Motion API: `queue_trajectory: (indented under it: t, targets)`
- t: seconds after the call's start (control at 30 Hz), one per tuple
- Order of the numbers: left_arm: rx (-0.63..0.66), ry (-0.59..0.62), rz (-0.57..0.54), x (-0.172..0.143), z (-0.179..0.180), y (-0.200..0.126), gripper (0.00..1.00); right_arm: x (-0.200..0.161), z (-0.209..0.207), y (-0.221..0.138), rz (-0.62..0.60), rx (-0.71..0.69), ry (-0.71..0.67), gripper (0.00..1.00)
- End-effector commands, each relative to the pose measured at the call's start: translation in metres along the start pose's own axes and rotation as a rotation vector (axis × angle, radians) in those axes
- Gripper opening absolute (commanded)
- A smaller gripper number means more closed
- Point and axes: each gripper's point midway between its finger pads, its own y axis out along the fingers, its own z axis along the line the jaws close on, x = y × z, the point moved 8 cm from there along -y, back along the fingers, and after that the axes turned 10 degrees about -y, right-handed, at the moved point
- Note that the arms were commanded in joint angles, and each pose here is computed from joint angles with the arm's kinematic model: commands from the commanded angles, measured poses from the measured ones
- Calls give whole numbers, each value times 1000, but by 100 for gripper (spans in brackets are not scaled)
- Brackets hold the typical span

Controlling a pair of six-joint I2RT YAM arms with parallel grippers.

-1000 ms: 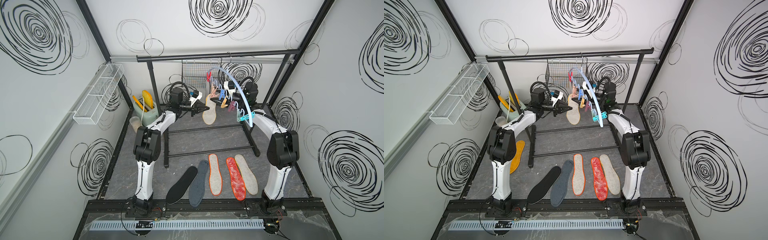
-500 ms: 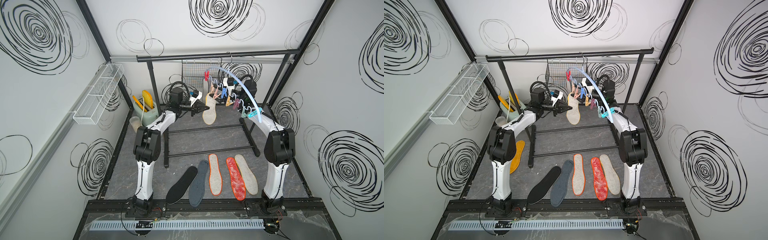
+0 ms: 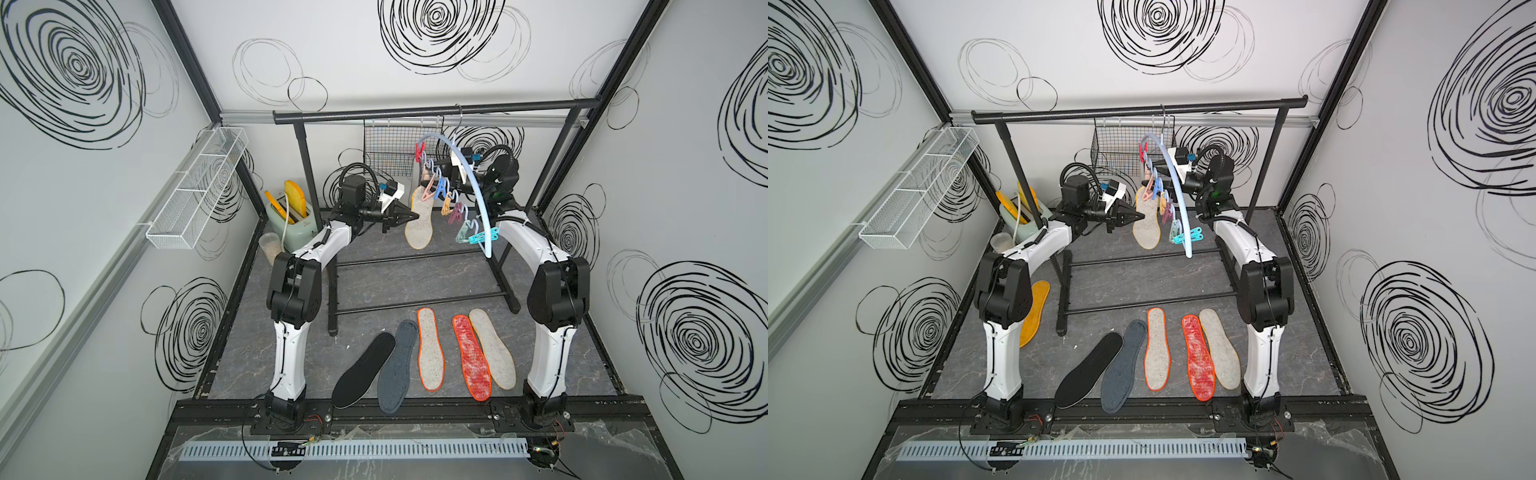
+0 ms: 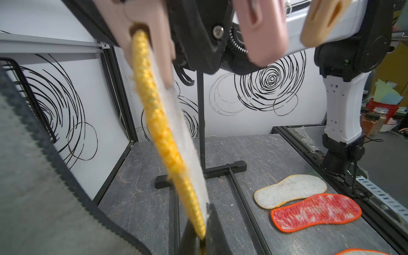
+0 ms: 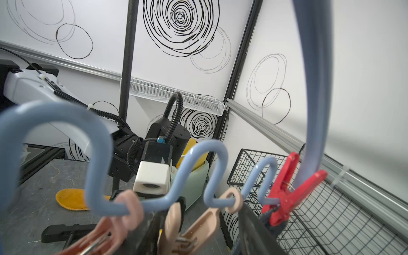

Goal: Take the shoe insoles off the hanger
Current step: Open the clamp at the hanger.

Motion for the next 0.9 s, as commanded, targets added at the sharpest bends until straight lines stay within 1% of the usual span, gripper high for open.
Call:
queue_trajectory:
  t: [0.0,0.17,0.27,0.47,0.6,0.7,0.87]
  targets:
    - [-15,48,-9,6,1,-6,0,6,2,5,-25,49,-9,54]
    - [-11,46,-9,5,2,-6,0,4,6,11,-23,87,8,52]
    - [-13,49,-9,7,2,-6,0,4,7,13,-25,96,12,46]
    - [-6,48,-9,6,3,-8,0,7,7,15,-28,103,13,39]
    - [-2,47,-9,6,3,-8,0,8,7,15,-31,104,16,29]
    - [1,43,-8,4,4,-8,0,9,7,16,-35,103,17,25]
    - [21,28,-3,2,6,-8,0,8,6,16,-37,98,20,16]
